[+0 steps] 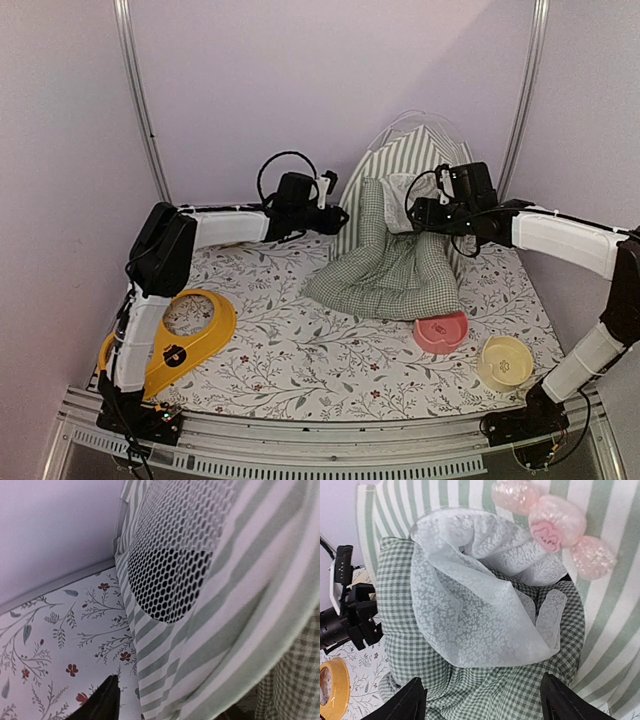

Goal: Set up the pet tent
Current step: Pick up the tent from the center of the board, then place the cushion in the tent.

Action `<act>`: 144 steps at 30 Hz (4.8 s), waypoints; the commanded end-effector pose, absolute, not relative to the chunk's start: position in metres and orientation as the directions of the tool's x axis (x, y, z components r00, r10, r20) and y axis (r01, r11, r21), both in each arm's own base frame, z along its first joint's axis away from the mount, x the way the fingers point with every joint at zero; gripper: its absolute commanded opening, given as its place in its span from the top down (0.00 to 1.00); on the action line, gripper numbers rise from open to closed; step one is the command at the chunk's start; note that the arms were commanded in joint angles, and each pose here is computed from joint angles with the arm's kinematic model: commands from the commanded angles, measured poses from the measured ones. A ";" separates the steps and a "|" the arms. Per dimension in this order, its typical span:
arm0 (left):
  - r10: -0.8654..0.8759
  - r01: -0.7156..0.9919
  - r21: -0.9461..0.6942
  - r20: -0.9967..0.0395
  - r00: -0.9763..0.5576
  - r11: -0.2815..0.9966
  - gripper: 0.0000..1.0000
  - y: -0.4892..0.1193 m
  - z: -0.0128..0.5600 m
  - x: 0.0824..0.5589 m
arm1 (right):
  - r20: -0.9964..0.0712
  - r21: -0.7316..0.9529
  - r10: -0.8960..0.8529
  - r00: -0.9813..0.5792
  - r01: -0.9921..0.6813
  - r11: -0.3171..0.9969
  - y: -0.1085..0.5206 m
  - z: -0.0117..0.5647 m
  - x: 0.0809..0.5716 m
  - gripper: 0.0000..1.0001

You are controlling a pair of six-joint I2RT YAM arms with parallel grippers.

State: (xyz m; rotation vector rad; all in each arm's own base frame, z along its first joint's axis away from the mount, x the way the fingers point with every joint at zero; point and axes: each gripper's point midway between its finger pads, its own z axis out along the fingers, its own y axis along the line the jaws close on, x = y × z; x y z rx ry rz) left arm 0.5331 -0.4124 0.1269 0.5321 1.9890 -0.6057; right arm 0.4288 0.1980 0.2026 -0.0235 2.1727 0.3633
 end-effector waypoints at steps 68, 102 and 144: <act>0.189 0.858 -0.324 -0.886 -0.423 0.399 1.00 -0.381 0.191 0.350 | -0.670 0.033 -0.270 -0.691 -0.392 0.919 0.195 0.096 0.396 0.06; 0.132 0.915 -0.403 -0.908 -0.397 -0.017 1.00 -0.384 0.212 0.284 | -0.767 0.434 0.207 -0.607 -0.254 0.864 0.288 0.176 0.448 0.50; 0.254 0.884 -0.383 -0.913 -0.318 -0.267 1.00 -0.403 0.183 0.225 | -0.919 0.284 0.034 -0.393 -0.598 0.749 0.346 0.258 0.378 1.00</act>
